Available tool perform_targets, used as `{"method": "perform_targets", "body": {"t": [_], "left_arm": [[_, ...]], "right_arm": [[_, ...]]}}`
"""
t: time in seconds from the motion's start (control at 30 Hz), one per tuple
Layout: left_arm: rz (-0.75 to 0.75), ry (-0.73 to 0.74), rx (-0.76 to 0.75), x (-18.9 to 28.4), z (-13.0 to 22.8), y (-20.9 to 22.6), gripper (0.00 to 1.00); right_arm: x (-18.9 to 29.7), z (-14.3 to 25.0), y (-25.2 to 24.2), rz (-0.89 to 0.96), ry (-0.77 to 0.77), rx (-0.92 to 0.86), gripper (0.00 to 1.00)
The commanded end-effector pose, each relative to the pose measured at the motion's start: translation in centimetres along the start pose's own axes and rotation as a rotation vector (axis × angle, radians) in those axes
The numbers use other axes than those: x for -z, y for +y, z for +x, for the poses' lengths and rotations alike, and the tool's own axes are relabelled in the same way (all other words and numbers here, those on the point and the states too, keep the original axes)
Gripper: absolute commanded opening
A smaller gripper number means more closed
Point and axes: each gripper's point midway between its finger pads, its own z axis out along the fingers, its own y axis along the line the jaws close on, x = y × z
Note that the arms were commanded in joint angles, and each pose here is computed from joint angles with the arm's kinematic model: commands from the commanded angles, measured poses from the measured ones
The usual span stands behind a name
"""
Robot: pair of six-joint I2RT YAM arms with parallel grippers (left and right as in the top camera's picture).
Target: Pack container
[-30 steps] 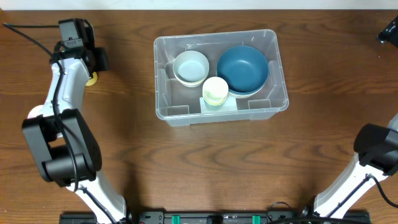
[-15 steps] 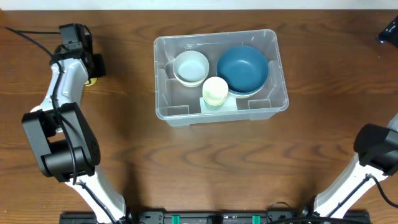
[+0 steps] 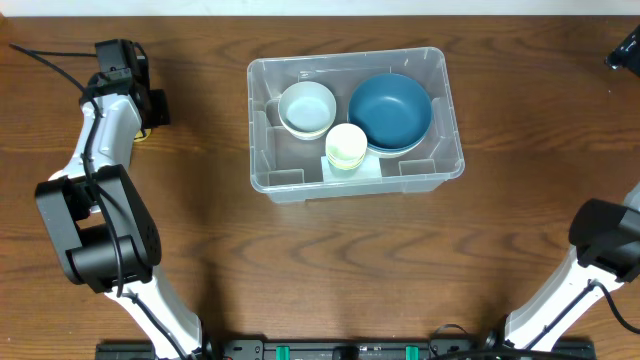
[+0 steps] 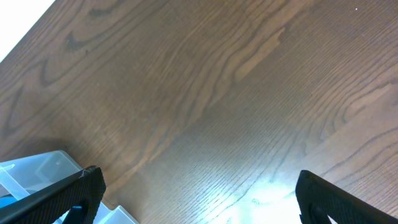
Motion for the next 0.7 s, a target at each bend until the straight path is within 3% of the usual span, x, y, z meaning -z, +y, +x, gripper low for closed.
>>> {"method": "perform_targets", "body": {"t": [0.0, 0.3, 0.67], "left_arm": [[-0.015, 0.014, 0.014, -0.2, 0.5, 0.3, 0.06], [0.004, -0.077, -0.007, 3.2, -2.1, -1.4, 0.06], [0.062, -0.381, -0.022, 17.5, -6.8, -3.9, 0.06]], "right_arm": [[0.2, -0.1, -0.2, 0.003, -0.005, -0.016, 0.99], [0.2, -0.1, -0.2, 0.003, -0.006, -0.016, 0.99], [0.2, -0.1, -0.2, 0.003, -0.005, -0.016, 0.99]]}}
